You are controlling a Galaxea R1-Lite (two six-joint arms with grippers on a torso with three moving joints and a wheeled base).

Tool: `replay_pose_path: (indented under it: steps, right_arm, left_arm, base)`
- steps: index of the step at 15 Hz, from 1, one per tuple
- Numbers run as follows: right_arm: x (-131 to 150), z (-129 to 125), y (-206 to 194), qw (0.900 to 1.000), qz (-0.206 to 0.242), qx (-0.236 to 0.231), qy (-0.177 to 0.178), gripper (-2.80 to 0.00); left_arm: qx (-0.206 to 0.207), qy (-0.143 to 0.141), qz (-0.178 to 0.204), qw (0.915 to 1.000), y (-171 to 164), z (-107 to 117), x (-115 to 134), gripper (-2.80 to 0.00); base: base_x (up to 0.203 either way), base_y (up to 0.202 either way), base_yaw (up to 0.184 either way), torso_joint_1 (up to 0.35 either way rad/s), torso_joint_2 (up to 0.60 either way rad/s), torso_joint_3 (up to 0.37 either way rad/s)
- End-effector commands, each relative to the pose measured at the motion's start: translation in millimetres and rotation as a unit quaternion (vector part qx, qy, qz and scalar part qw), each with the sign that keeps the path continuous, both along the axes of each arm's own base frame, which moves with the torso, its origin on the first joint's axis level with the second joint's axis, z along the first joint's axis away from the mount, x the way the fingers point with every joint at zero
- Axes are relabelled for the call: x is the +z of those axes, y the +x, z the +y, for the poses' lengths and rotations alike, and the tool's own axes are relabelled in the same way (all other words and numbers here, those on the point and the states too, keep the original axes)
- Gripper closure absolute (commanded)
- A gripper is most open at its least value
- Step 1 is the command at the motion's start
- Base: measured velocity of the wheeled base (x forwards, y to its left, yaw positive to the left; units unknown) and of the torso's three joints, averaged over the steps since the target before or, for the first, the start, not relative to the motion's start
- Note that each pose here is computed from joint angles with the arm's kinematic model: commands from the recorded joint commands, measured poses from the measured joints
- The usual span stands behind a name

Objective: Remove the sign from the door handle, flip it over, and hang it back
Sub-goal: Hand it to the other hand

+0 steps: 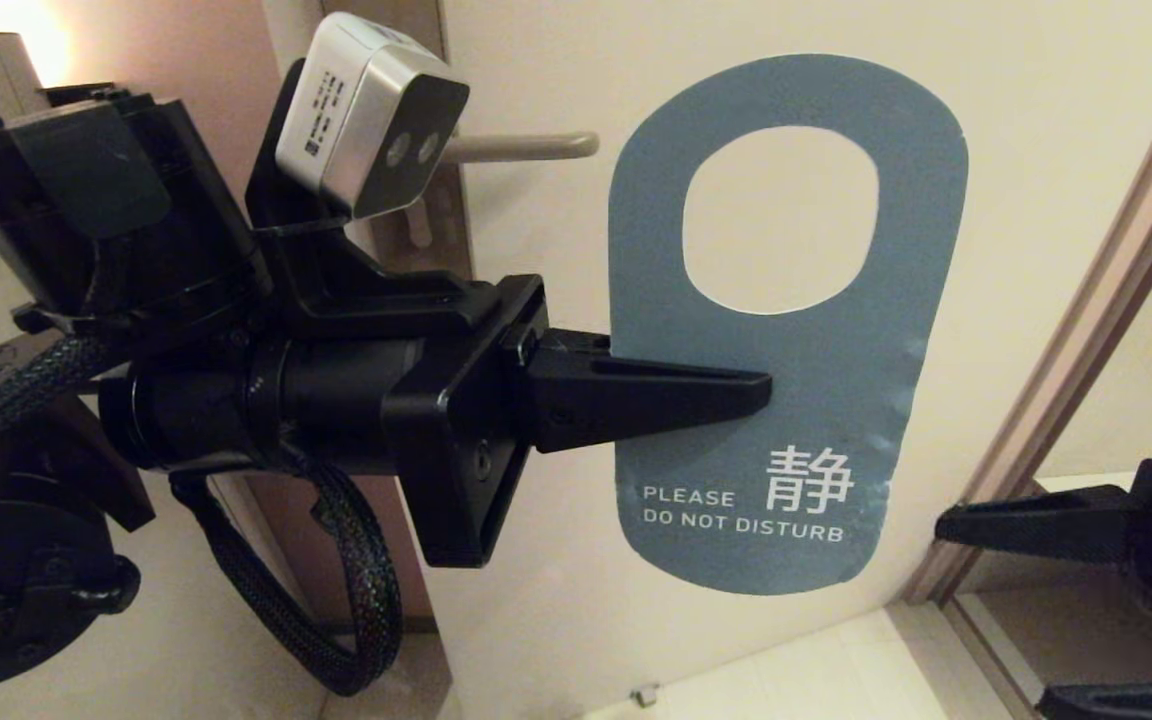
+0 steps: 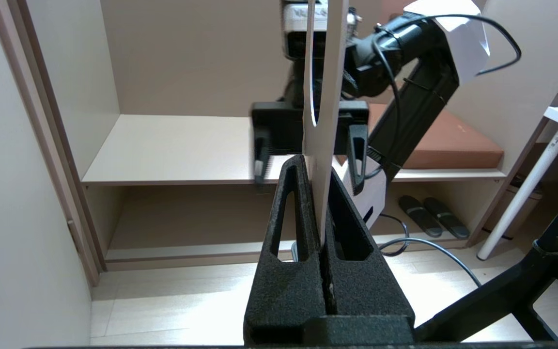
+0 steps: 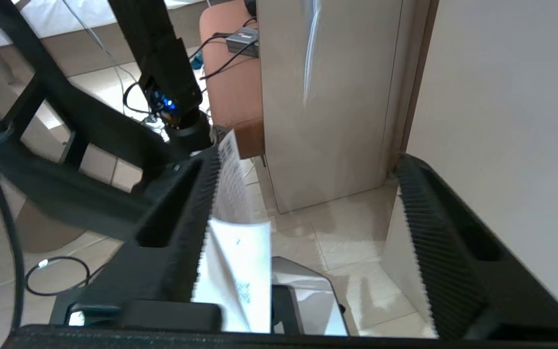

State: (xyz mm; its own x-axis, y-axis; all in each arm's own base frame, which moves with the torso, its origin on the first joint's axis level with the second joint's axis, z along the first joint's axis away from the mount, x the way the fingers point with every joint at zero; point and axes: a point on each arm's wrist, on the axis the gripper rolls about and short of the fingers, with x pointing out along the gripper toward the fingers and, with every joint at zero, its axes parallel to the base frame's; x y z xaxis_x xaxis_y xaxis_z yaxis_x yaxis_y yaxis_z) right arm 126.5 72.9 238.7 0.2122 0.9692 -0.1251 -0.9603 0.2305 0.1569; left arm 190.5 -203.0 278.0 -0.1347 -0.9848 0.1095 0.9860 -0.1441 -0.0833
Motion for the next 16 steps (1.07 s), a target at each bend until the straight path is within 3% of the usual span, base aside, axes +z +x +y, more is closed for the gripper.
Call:
replay_pose_path:
  steps: [1,16]
  right_arm:
    - [1,8,11,1.000,0.009,0.011,-0.004,-2.80]
    - [15,56,45,0.997,-0.028,0.076,0.016,-2.80]
  left_arm:
    - [-0.003,-0.003,-0.003,1.0000,0,0,2,0.00]
    - [-0.002,-0.007,-0.013,0.9999,3,-3,0,0.00]
  base:
    - [0.000,0.000,0.000,0.000,0.00,0.000]
    - [0.000,0.000,0.000,0.000,0.00,0.000]
